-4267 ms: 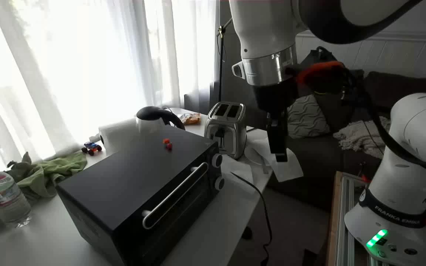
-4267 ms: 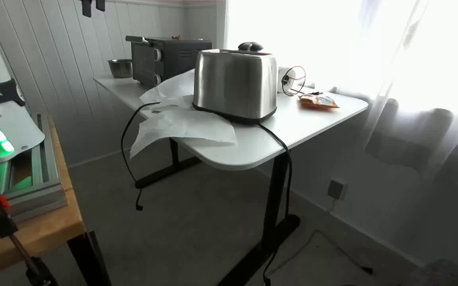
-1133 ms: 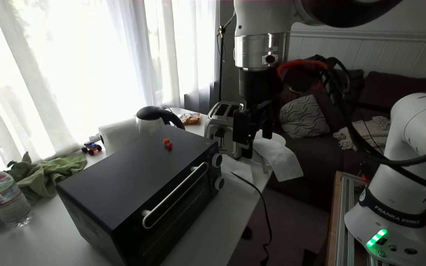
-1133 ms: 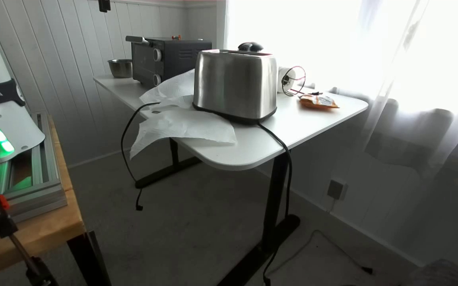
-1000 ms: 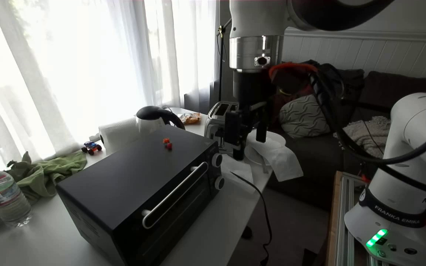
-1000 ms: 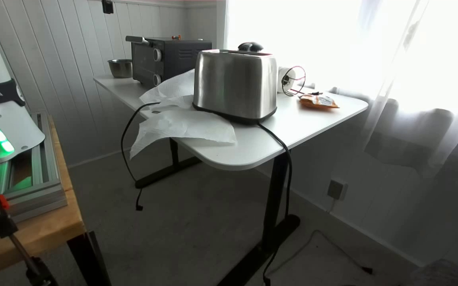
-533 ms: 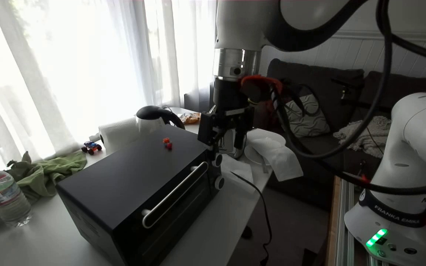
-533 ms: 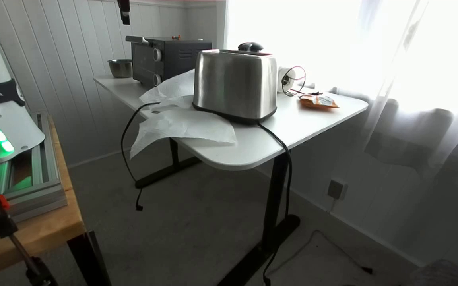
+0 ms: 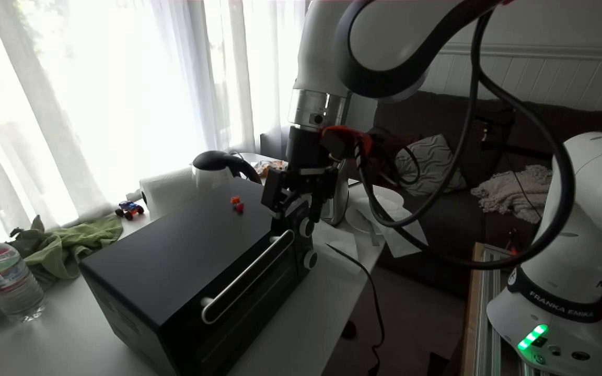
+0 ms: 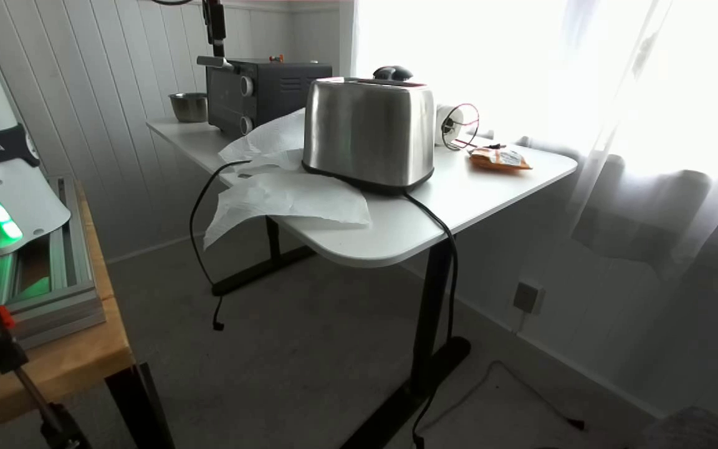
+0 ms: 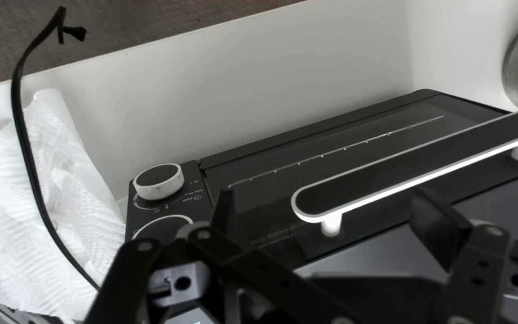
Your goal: Open the toaster oven.
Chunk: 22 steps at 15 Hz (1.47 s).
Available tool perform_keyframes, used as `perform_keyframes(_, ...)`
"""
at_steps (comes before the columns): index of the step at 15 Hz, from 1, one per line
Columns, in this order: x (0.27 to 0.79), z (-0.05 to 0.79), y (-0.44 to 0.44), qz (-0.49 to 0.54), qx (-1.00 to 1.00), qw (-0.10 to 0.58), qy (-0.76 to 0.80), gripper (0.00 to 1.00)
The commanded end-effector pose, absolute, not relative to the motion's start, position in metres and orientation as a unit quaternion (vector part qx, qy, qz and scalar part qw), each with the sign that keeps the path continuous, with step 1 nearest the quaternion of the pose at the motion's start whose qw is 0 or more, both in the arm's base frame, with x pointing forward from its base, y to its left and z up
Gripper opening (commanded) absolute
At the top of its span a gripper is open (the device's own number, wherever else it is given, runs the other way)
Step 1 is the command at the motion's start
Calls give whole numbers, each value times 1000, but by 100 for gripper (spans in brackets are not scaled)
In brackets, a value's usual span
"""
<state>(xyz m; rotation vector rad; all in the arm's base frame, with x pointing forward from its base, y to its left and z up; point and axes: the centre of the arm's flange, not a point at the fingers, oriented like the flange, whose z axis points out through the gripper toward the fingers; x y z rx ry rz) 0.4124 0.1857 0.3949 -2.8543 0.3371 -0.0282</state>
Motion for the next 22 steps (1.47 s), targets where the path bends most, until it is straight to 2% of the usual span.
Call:
perform_keyframes(1,414,392,184,-8,-984,133,116,100)
perform_keyframes(4,414,391,184,-8,-984,133,115,100)
perform_keyframes(16,427,349,164,70,-950,236,195,100)
perform_keyframes(22,427,339,159,88,-941,237,226,100)
